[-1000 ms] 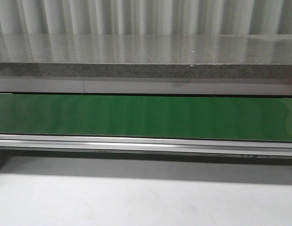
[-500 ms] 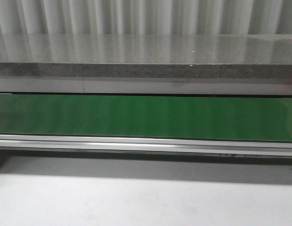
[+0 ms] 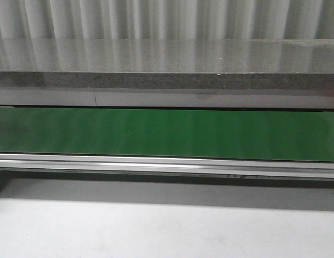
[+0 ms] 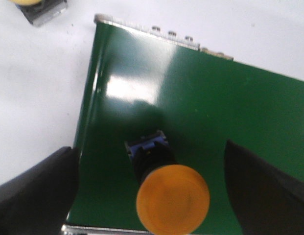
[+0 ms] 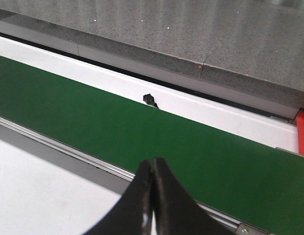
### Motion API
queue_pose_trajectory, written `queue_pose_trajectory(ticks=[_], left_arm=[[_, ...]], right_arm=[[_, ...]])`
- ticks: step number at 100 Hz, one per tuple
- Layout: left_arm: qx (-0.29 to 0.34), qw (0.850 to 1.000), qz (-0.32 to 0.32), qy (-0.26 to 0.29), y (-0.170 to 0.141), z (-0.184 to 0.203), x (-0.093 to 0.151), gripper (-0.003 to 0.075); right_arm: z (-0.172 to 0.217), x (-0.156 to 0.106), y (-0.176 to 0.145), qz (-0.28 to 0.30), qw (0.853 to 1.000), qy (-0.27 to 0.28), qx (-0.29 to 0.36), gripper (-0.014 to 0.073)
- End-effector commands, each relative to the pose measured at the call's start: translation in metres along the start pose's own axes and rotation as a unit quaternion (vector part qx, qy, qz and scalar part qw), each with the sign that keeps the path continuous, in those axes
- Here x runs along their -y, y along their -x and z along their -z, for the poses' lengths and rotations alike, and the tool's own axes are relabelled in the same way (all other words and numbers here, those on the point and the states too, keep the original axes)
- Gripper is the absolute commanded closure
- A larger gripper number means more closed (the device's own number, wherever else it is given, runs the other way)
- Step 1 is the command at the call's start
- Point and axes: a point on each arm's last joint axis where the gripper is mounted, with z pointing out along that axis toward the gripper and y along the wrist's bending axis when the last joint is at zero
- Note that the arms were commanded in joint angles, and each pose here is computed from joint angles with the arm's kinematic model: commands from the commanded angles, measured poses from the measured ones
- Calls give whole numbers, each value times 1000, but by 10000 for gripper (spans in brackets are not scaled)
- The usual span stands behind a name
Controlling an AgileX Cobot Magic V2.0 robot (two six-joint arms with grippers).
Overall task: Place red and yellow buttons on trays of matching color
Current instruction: 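Set the yellow button on the conveyor's near end, open left gripper, then grasp a red button from the table with the left gripper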
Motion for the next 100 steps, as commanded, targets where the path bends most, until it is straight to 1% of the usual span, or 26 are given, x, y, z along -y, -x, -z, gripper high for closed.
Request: queue_pose_trajectory(ticks=[1,5,11,19,24,33,48,70,78,89,100], left_arm=[[98,995,8,4,7,36,7,146],[119,993,12,17,8,42,5,146],[129,990,20,44,8,46,1,146],[114,989,22,97,6,45,-9,146],[97,989,28,112,5,43,-17,147],[65,990,51,117,3,35,-31,148],[30,988,98,116,2,21,-59,148],[6,981,151,121,2,1,-99,156],[13,979,165,119,5,-7,-111,156],[47,978,165,122,12,-14,-117,156],[62,977,163,123,19,-25,-122,156]], right_arm=[[2,2,12,2,999,-10,38,661],[2,2,12,2,999,-10,38,661],[2,2,12,2,999,-10,38,661],[2,2,12,2,999,-10,38,661],[2,2,12,2,999,-10,38,661],[2,2,12,2,999,-10,38,661],[2,2,12,2,999,-10,38,661],[2,2,12,2,999,-10,38,661],[2,2,12,2,999,-10,38,661],[2,2,12,2,999,-10,38,661],[2,2,12,2,999,-10,38,661]])
